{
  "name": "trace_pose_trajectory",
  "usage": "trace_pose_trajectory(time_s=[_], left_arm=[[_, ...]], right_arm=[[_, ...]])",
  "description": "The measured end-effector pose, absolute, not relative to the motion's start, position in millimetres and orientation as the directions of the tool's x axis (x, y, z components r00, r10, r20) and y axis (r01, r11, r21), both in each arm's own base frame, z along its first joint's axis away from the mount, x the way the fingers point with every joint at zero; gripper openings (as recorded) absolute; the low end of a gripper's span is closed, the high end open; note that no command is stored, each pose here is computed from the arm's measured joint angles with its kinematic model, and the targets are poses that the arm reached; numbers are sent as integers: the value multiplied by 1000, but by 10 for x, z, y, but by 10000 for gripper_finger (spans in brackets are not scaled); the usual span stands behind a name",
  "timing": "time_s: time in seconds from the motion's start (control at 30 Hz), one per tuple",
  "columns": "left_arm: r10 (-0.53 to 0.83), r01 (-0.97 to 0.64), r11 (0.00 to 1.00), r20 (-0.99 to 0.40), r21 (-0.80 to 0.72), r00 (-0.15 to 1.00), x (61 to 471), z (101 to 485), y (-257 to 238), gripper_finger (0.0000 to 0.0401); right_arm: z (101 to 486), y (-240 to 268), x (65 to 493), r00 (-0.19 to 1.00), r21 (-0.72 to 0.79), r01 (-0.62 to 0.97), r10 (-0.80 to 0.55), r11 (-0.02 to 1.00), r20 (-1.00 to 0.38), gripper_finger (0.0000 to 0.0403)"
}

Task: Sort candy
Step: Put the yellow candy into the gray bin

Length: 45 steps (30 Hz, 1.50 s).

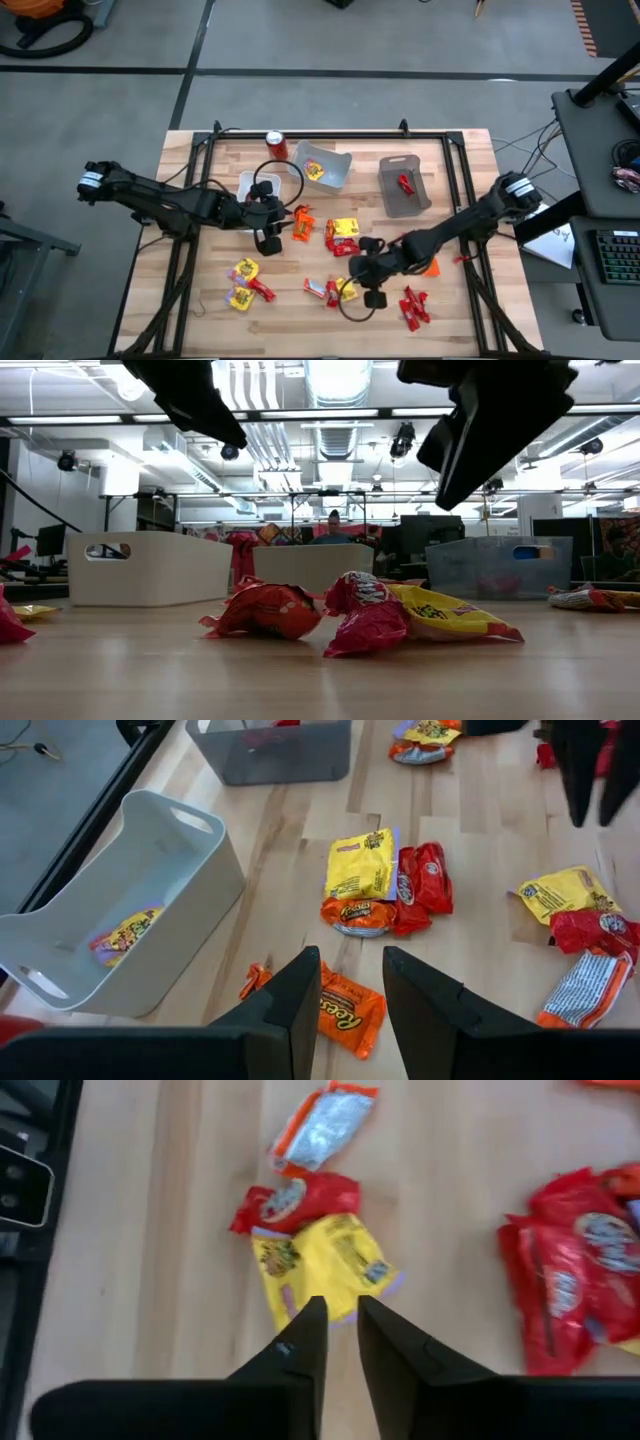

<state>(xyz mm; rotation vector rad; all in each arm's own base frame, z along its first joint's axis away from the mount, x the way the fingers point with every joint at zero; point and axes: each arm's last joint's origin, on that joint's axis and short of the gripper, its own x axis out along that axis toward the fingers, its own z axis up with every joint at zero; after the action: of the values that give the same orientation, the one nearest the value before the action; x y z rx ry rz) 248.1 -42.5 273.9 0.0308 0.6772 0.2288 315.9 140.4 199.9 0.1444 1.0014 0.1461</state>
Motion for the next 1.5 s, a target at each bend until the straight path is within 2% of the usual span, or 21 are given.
trace_pose_trajectory(time_s=[0.3, 0.47, 0.7, 1.23, 1.5], left_arm=[[211, -193, 976, -626, 97, 751, 2470, 2736, -429, 96], [202, -179, 979, -637, 102, 744, 2439, 2737, -450, 96], [171, -143, 985, -653, 96, 738, 2417, 2724, -504, 96], [165, -132, 986, -652, 99, 740, 2413, 2726, -525, 96], [165, -125, 986, -652, 108, 740, 2413, 2726, -524, 96]], right_arm=[[1777, 1539, 3467, 429, 143, -34, 143, 989, -892, 180], [1708, 1592, 3582, 415, 137, -32, 138, 990, -899, 206], [1628, 1598, 3602, 392, 126, -28, 127, 992, -911, 188], [1530, 1586, 3598, 428, 122, -51, 132, 991, -894, 104], [1419, 1560, 3552, 437, 120, -38, 124, 992, -891, 97]])
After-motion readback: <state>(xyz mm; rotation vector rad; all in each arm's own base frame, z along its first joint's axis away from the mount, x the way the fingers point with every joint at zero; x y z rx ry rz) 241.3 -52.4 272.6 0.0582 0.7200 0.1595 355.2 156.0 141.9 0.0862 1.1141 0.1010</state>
